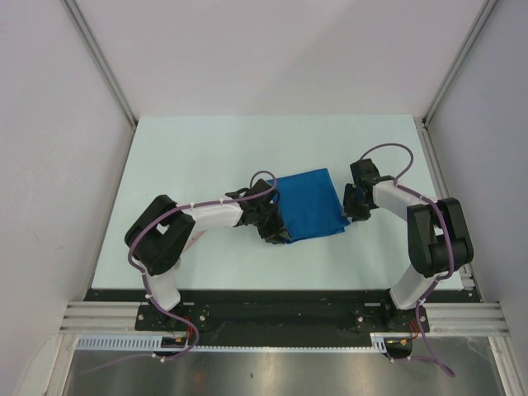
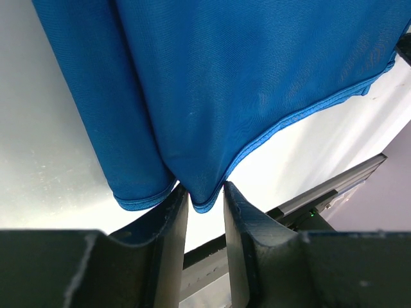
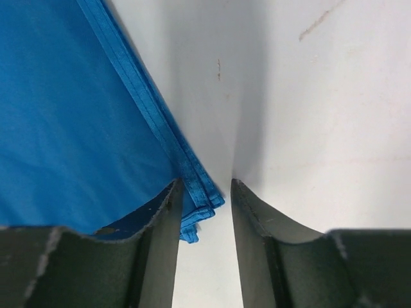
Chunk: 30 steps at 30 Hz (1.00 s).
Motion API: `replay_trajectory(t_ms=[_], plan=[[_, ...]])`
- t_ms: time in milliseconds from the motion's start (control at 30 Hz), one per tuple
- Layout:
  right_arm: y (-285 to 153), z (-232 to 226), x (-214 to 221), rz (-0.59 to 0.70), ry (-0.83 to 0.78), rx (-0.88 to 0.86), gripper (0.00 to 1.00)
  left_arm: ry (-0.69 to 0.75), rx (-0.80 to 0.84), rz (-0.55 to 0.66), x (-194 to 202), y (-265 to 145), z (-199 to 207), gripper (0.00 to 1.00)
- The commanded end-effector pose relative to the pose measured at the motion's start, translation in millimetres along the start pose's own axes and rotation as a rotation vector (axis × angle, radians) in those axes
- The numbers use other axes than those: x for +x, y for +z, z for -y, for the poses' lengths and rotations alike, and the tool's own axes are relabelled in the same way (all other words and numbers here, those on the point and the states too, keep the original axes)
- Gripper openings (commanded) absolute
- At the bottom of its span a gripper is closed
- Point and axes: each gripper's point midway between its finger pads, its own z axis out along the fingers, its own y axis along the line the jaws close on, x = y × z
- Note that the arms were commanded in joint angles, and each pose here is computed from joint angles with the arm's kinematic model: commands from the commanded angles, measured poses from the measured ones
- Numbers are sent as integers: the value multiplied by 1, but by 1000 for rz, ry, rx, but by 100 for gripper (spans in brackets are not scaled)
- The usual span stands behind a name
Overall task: Fold the napkin into a case and place the utensils inside
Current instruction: Pick up the square-folded napkin from the center of the board.
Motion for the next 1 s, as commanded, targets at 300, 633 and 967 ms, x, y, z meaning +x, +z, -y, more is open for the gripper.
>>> replay_trajectory(t_ms=[300,633,967], plan=[[17,8,24,-56,-46,97,17,20,74,24,-8,-13,21,31],[-10,-13,-10,52,-57,6,0,66,88,71,-17,-19,28,17],[-52,-32,-24,105,-40,-94,0,159,74,160,-31,-45,37,1]])
